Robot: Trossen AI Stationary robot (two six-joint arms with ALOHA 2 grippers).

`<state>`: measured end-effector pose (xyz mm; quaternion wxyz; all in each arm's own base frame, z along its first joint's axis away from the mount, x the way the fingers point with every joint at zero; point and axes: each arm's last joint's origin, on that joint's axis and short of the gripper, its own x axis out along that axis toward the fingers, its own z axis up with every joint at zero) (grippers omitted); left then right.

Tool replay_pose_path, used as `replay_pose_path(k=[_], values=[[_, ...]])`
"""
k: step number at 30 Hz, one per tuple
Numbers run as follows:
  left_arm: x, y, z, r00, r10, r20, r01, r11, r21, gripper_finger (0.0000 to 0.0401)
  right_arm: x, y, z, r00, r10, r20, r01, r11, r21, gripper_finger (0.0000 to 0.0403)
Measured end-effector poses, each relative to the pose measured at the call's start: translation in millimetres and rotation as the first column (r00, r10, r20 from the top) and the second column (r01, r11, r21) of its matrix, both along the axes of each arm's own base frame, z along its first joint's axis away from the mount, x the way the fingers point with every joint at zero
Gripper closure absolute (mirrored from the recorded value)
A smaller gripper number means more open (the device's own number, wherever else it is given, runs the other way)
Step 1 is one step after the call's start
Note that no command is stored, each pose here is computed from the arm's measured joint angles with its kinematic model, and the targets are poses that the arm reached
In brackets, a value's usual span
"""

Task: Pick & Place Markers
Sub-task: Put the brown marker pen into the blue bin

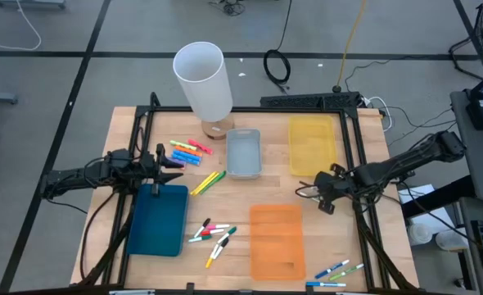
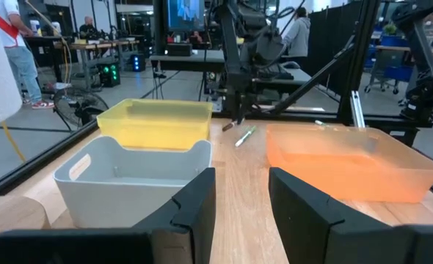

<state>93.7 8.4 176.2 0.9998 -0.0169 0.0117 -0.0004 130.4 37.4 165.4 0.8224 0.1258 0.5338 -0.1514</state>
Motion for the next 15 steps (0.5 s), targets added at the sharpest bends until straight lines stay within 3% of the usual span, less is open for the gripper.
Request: replay_pose_path(k=[15], values=[[0.0,0.0,-0.2,1.000,0.000,-0.002,0.000,1.000,0.000,0.0270,-9.4,-2.9,12.6,0.995,0.043,0.085,-0.045,0.999,0.017,0.0386]])
